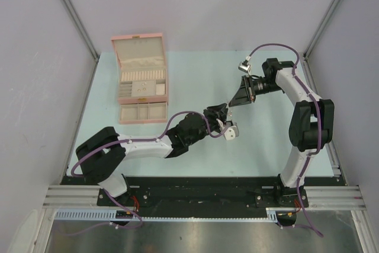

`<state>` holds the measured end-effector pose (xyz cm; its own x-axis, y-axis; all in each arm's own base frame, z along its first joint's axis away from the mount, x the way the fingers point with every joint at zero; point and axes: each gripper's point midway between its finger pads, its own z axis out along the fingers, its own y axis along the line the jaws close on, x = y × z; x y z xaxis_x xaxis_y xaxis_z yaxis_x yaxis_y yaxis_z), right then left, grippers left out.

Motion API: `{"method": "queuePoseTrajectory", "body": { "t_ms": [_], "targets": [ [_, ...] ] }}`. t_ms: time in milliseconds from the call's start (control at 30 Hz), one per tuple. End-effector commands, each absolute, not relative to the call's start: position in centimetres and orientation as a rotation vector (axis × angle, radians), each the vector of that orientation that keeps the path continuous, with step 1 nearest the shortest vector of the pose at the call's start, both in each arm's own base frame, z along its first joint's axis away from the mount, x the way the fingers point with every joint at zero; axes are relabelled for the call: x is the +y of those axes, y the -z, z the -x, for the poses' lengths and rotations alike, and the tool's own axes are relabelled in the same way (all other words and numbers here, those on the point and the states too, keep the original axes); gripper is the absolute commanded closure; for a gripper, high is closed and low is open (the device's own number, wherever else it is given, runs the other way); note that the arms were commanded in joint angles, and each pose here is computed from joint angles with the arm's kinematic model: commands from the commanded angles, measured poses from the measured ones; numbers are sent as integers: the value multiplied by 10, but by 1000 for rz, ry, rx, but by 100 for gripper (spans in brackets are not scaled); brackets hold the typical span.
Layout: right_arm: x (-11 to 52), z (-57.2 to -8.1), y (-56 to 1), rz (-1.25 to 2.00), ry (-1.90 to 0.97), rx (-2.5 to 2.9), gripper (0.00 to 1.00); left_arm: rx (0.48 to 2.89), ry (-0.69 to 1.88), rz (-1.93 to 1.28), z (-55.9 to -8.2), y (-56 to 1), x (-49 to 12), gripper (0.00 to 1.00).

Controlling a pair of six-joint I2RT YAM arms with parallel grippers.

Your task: Organize the mixed jewelry

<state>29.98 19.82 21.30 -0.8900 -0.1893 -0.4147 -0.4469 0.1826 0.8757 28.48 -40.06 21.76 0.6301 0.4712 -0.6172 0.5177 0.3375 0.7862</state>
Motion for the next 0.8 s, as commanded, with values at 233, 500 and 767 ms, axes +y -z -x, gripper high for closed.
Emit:
{"method": "queuePoseTrajectory", "body": {
  "t_ms": [233,500,767],
  "targets": [
    [202,-289,-227,670,-1762,2205,100,907,-1,-1245,-291,-231,-400,71],
    [202,-289,-227,676,-1762,2205,100,904,-4,-1249,-291,-230,-401,71],
    [203,-288,-226,676,-1762,2209,100,905,-4,-1250,-292,-228,-401,76]
  ]
}}
